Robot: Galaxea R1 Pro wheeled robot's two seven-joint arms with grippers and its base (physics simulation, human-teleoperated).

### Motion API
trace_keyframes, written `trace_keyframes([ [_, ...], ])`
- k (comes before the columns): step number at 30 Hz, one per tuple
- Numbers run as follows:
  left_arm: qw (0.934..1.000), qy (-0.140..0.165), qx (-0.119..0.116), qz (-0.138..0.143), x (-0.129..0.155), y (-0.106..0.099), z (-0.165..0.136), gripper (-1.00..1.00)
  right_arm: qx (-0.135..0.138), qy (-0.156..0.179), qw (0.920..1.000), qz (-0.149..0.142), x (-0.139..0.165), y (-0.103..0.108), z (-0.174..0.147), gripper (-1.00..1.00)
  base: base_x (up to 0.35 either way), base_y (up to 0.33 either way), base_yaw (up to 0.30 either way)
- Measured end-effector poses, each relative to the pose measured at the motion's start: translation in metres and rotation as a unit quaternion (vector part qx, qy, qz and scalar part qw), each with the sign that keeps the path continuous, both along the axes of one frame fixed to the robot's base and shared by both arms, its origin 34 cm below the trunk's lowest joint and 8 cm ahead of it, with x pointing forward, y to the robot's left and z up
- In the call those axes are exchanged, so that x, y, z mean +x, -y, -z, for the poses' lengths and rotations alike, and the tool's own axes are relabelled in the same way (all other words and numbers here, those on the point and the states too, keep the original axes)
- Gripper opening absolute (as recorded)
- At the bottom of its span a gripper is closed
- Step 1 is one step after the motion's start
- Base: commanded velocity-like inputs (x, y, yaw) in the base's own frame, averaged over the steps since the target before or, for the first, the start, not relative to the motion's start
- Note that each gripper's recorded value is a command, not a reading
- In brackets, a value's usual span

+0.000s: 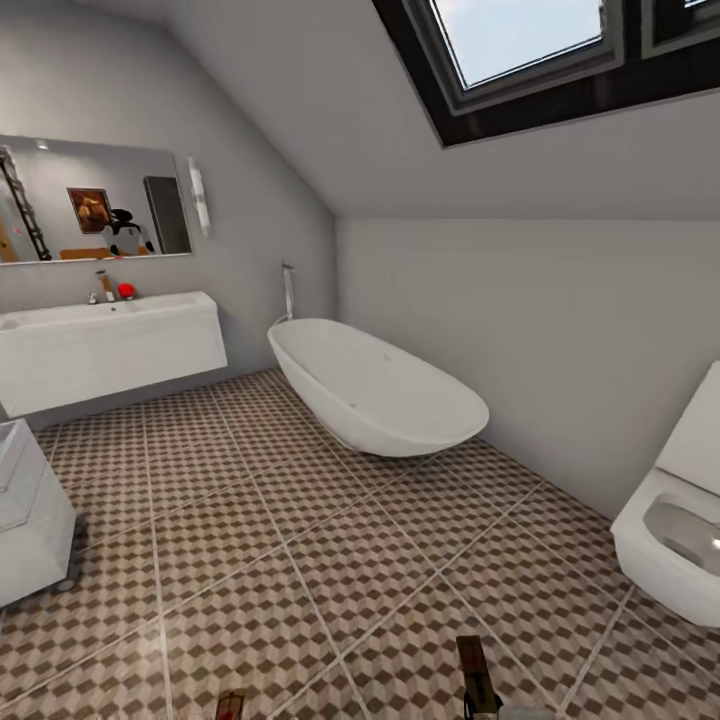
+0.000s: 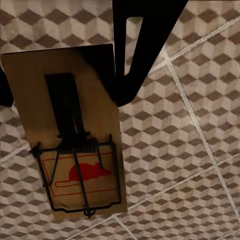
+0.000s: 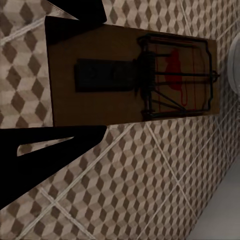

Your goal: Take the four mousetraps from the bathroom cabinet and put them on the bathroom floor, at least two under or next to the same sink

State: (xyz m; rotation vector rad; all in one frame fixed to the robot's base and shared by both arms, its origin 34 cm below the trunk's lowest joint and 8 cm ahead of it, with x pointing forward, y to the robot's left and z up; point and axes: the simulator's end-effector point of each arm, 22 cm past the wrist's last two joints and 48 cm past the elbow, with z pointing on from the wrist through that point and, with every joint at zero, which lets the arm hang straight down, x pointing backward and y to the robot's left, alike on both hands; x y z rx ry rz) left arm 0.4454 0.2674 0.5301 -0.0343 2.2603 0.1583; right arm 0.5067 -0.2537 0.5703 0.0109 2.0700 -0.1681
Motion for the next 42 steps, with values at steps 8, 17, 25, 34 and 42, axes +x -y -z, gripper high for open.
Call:
trace_keyframes([
  [8,1.0,0.0,0.0,0.0,0.0,0.0003,0.0,-1.0,0.0,0.0,1.0,0.0,0.0,0.0,0.0,-1.0,0.0,0.0,0.267],
  [17,1.0,0.0,0.0,0.0,-0.0002,0.0003,0.0001,-1.0,0.0,0.0,1.0,0.0,0.0,0.0,0.0,-1.0,0.0,0.0,0.267],
  [25,1.0,0.0,0.0,0.0,-0.0004,0.0002,0.0002,-1.0,0.0,0.0,1.0,0.0,0.0,0.0,0.0,-1.0,0.0,0.0,0.267],
  [34,1.0,0.0,0.0,0.0,-0.0002,0.0003,0.0001,-1.0,0.0,0.001,1.0,0.0,0.0002,0.0,-0.0003,-1.0,0.0,0.0,0.267],
  [42,1.0,-0.003,0.0,0.0,-0.0025,0.0001,0.0016,-1.0,0.0,0.001,1.0,0.0,0.0001,0.0,-0.0002,-1.0,0.0,0.0,0.267],
])
